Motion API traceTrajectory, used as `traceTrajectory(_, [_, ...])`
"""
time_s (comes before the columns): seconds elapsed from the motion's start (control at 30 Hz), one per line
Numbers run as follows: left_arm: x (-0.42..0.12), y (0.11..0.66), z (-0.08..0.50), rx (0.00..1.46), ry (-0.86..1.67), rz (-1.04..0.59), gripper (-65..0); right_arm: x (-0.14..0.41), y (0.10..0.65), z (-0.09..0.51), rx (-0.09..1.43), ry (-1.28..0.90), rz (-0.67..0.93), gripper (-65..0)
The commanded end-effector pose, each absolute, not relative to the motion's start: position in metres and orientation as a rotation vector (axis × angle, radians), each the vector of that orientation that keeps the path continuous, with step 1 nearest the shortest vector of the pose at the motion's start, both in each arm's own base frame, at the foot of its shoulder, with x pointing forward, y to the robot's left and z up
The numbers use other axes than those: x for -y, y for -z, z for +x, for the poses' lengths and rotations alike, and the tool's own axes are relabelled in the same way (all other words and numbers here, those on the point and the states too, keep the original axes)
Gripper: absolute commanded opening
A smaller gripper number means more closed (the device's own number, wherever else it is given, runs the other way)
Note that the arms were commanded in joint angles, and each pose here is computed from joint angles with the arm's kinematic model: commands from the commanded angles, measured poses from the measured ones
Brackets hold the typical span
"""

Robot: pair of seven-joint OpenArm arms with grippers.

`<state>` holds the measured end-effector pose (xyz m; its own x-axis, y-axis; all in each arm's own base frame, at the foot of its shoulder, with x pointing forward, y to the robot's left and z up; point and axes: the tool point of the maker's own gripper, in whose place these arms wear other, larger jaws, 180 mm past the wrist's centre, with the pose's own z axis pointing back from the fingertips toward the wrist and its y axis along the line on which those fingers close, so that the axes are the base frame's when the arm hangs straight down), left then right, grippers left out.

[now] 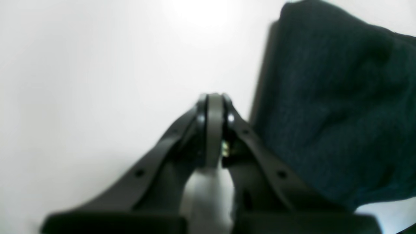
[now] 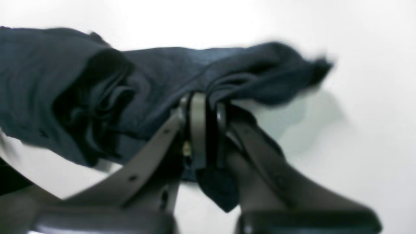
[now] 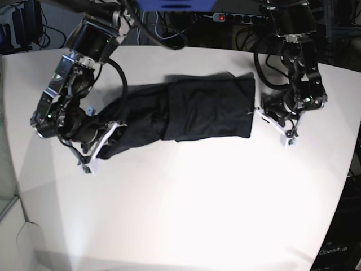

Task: Fold the T-shirt properly
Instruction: 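Fold the held end with the right gripper over onto the folded section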

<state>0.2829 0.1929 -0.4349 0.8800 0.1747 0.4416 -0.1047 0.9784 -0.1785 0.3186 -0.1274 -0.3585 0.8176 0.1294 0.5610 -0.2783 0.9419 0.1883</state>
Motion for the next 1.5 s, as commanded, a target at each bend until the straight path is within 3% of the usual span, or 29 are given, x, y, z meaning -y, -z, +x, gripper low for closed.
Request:
traceTrajectory(0.0, [-0.196, 0.44, 0.275, 0.426, -0.141, -0.13, -65.0, 0.126, 0.344, 0.326, 0.625, -0.233, 0.263, -64.8])
traceTrajectory(0.3, [-0.179, 0.442, 0.277, 0.426, -0.161, -0.166, -65.0, 0.083, 0.35, 0.306, 0.606, -0.353, 0.347, -64.8])
traceTrajectory(0.6, [-0.166, 0.442, 0.277, 0.427, -0.168, -0.199, -65.0, -0.004, 0.317, 0.285, 0.72, -0.458, 0.753, -64.8])
traceTrajectory(0.9, [-0.166, 0.442, 0.277, 0.429, -0.164, -0.199, -65.0, -0.074, 0.293, 0.272, 0.763, -0.517, 1.037, -64.8])
traceTrajectory(1.47, [-0.192, 0.435, 0.272, 0.454, -0.233, -0.194, -65.0, -0.121, 0.308, 0.259, 0.701, -0.488, 1.19, -64.8])
